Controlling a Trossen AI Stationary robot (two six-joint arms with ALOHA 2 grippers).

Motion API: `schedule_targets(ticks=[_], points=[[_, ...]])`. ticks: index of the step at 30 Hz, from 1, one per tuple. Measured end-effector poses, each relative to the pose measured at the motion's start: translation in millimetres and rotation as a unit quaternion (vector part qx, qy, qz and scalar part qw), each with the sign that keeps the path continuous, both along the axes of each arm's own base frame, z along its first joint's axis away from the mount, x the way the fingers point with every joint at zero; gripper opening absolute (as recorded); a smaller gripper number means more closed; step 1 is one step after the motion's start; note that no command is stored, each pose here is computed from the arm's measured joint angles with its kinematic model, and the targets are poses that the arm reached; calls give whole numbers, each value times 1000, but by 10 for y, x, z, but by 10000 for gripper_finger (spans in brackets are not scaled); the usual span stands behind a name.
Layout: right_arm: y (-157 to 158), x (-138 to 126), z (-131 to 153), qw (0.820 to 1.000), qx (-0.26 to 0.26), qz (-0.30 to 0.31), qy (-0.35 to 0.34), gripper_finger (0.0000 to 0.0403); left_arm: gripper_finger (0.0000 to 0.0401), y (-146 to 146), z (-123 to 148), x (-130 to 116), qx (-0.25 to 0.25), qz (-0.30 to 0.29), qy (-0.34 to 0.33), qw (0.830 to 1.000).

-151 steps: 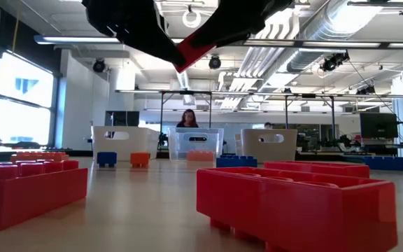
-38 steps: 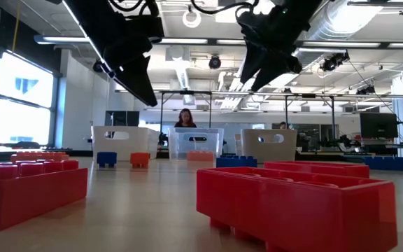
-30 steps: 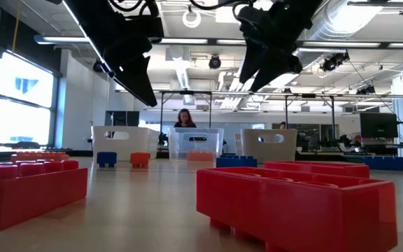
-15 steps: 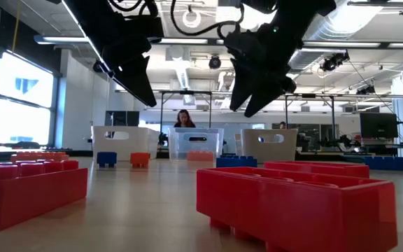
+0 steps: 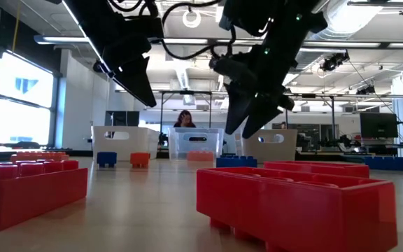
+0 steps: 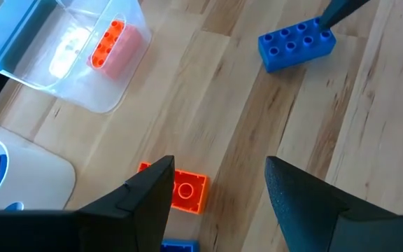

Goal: Sort & place blocks by color
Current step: Put the blue game piece into the white bin

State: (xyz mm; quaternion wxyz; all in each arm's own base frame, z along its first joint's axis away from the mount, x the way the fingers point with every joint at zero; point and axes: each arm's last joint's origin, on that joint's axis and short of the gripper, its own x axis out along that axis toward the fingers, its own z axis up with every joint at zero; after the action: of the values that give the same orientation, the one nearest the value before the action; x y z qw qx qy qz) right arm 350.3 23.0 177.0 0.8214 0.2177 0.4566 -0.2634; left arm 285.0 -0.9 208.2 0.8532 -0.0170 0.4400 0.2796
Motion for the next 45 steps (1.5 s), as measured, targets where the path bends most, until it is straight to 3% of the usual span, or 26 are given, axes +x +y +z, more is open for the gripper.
schedule_targets(ticks=[20,24,30,37,45], points=[[43,75,-412,998,17,2,54,227,211,1,1,3,0,0,-2,1000],[40,61,-438,998,19,-10,64,200,211,1,1,4,0,0,-2,1000],[43,57,-432,998,14,-4,68,111,211,1,3,5,-1,0,-3,1000],[107,33,-402,997,-2,29,74,111,211,41,1,5,-17,22,-13,1000],[234,-20,-123,998,-35,46,31,111,211,231,-11,3,-76,41,-18,996]])
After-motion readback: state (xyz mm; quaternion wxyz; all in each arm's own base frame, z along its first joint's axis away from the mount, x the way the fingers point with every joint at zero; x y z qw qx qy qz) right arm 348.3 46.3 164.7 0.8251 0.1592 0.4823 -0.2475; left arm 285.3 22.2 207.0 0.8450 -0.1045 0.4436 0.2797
